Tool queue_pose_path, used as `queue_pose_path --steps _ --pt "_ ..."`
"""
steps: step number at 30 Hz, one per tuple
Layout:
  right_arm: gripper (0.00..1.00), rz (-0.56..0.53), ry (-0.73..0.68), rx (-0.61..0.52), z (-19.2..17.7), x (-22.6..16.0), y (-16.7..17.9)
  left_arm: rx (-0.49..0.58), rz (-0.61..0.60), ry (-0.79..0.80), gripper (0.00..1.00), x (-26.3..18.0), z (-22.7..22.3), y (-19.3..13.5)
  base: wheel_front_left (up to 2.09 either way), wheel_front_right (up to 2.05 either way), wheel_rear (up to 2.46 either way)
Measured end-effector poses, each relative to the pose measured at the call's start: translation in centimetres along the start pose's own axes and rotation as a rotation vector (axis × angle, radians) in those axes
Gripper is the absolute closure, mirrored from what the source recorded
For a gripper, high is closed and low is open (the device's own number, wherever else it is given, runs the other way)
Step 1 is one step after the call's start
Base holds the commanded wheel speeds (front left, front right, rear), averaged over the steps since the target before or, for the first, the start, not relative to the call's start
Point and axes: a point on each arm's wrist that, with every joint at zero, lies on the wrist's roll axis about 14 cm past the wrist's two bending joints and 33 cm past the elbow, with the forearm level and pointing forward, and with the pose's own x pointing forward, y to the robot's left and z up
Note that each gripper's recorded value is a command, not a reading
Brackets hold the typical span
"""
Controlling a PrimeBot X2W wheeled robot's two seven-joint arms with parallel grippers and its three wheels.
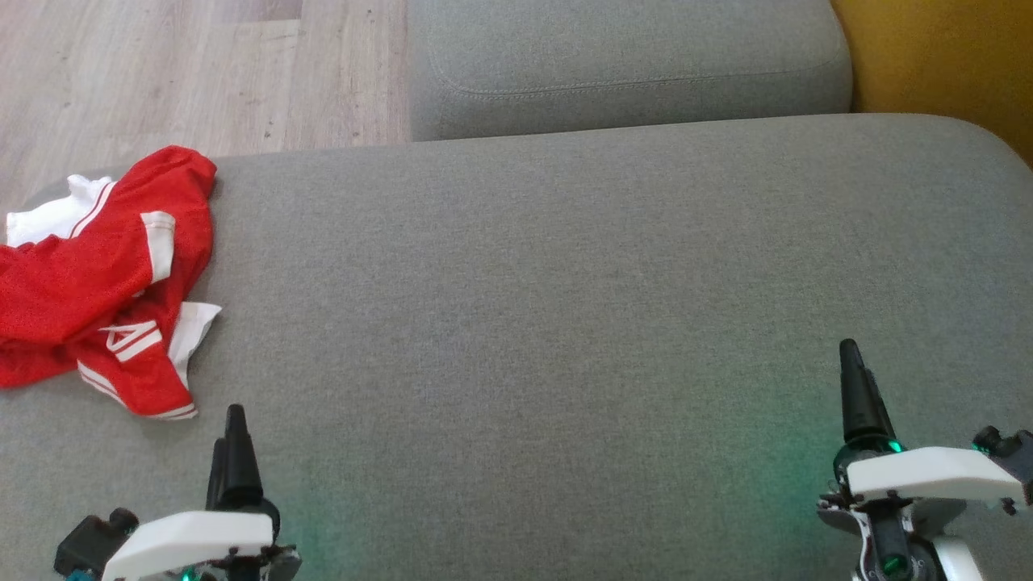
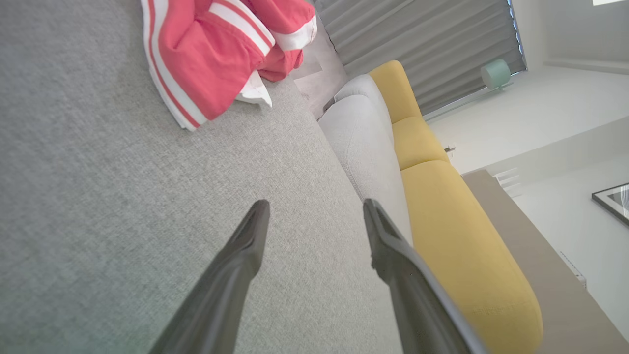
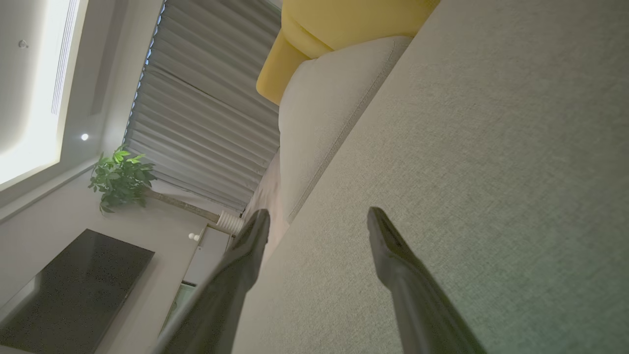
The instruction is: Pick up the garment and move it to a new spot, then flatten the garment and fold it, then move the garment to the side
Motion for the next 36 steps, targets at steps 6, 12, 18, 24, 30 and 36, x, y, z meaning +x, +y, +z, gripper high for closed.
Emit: queue_pose_path --steps 6,12,18,24,30,36 --pt "0.00 0.010 0.001 -0.070 -0.2 0.0 0.3 0.070 -0.003 -0.001 0.00 0.1 -0.1 -0.1 0.00 0.00 0.00" --pt "0.00 0.026 0.006 -0.156 -0.5 0.0 0.7 0.161 -0.013 0.008 0.00 0.1 -0.5 -0.3 0.00 0.00 0.00" --pt "0.00 0.040 0.001 -0.238 -0.6 0.0 1.1 0.248 -0.020 0.010 0.00 0.1 -0.4 -0.3 0.00 0.00 0.00" --pt "0.00 0.056 -0.002 -0.318 -0.8 0.0 1.5 0.336 -0.027 0.006 0.00 0.1 -0.4 -0.4 0.00 0.00 0.00" --pt "0.00 0.074 0.001 -0.416 -1.1 -0.1 1.9 0.437 -0.031 0.016 0.00 -0.1 -0.6 -0.1 0.00 0.00 0.00" --pt "0.00 0.093 -0.006 -0.493 -1.2 -0.2 2.3 0.513 -0.028 0.032 0.00 -0.5 -1.1 0.4 0.00 0.00 0.00"
